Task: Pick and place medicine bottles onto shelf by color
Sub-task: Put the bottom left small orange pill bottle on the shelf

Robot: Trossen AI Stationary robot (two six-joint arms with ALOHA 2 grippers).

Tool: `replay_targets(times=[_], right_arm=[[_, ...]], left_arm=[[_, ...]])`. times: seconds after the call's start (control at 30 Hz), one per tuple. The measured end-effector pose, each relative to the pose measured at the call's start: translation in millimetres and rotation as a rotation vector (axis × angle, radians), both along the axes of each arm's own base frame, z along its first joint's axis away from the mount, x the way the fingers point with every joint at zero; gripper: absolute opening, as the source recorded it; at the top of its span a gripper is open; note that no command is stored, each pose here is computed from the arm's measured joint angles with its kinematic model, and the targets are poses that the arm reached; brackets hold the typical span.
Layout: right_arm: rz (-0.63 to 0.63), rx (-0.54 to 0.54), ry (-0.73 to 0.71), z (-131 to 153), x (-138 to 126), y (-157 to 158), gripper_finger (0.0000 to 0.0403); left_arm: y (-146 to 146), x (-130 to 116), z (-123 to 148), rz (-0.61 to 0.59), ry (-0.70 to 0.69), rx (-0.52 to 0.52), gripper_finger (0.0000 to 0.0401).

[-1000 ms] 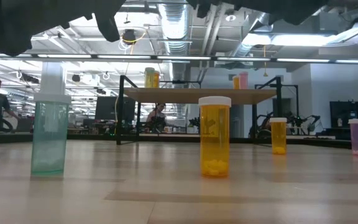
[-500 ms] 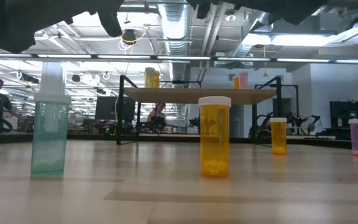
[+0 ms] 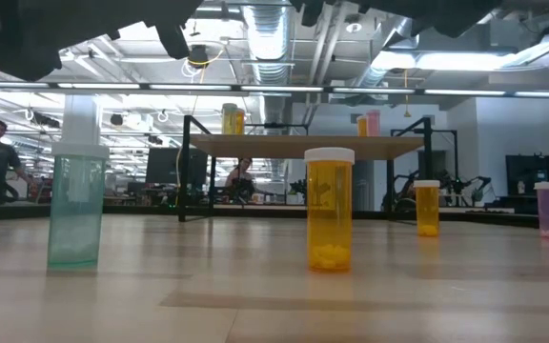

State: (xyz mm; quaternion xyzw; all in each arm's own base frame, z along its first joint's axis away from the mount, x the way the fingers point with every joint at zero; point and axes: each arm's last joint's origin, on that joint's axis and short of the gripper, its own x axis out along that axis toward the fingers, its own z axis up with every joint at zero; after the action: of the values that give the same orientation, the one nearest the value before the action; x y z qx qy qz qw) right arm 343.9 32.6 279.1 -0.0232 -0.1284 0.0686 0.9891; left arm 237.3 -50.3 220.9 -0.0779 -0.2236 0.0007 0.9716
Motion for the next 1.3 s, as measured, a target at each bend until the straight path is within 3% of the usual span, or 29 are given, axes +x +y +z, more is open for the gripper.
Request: replay_targets(times=[0.47,0.67,0.9,1.3], right_arm=[[0.000,0.005,-0.013,9.2,3.4,0.0,0.0264],[0.006,0.099,0.029,6.7,4.7,-6.9,0.0251],[0.015,0.118,0.042,5.8,5.3,-12.7,0.0240],[0.046,0.111,0.046,5.5,5.2,-11.7,0.0173]], left_arm=[[1.6,0.4,-0.1,0.005,0.001,-0.001,0.0093],[1.6,0.4,0.0,0.004,0.000,-0.001,0.0093],[1.6,0.4,0.0,0.003,0.000,-0.002,0.0093],[1.6,0.4,0.0,0.004,0.000,-0.002,0.0093]])
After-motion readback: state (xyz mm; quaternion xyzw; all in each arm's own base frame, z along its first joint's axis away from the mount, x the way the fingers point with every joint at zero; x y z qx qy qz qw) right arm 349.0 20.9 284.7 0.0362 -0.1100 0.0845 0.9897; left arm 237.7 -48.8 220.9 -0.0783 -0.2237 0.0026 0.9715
